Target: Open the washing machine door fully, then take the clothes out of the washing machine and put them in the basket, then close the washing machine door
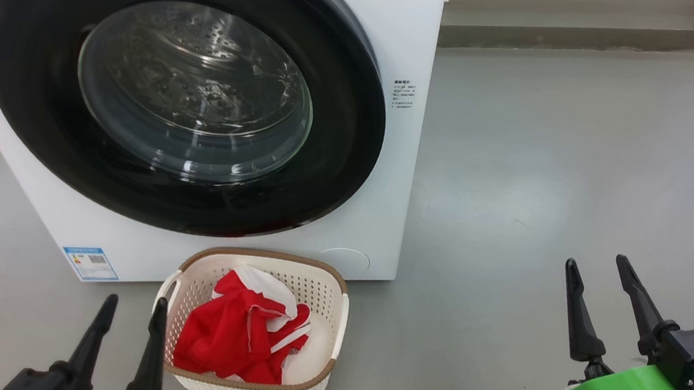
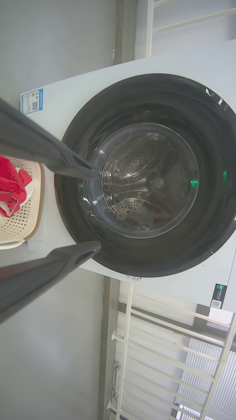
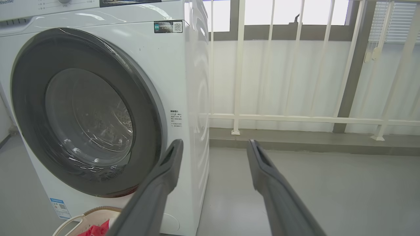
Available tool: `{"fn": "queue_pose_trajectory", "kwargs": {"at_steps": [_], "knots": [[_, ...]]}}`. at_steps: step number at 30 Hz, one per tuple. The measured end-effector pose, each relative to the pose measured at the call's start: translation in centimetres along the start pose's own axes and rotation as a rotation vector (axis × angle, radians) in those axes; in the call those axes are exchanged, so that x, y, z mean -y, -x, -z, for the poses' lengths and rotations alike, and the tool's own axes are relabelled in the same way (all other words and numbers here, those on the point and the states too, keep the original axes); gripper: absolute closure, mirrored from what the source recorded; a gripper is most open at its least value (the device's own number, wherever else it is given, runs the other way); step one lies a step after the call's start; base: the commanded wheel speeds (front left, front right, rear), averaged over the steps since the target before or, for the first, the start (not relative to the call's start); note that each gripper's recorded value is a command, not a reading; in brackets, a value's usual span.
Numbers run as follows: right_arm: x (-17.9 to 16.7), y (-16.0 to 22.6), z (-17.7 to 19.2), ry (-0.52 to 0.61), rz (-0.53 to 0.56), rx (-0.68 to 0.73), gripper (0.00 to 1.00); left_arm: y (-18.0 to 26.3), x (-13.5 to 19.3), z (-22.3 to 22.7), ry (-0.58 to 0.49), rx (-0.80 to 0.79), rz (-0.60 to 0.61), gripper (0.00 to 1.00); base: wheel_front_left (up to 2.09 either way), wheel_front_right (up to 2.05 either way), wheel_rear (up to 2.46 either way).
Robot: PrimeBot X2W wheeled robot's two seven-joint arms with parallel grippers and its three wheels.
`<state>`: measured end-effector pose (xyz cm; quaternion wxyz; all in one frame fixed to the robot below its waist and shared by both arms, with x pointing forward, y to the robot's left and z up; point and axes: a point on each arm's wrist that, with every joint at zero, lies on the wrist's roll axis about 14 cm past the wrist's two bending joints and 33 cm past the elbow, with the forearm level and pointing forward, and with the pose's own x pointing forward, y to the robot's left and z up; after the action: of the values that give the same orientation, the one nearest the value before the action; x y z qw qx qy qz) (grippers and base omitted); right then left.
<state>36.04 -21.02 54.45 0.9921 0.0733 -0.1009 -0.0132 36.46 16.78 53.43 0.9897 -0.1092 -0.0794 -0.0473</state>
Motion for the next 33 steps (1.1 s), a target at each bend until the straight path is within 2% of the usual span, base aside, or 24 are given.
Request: {"fn": "queue_pose_trajectory", "kwargs": {"at_steps": [17,18,27,33], "knots": [[-0.1,0.3,0.4,0.002,-0.001,-0.013,0.0,0.0,-0.2,-0.7,-0.008,0.021,-0.016,0.0,0.0,0.0,0.0],[-0.1,0.3,0.6,0.0,0.0,-0.017,1.0,0.1,-0.2,-0.5,-0.006,0.016,-0.016,1.0,0.0,0.0,0.0],[0.2,3.3,5.7,-0.044,0.041,-0.185,1.0,2.4,-0.5,4.2,0.028,-0.137,-0.052,1.0,0.0,0.0,0.0],[0.4,3.3,6.0,-0.106,0.062,-0.195,1.0,2.5,-0.8,4.4,0.09,-0.149,-0.076,1.0,0.0,0.0,0.0]]}}
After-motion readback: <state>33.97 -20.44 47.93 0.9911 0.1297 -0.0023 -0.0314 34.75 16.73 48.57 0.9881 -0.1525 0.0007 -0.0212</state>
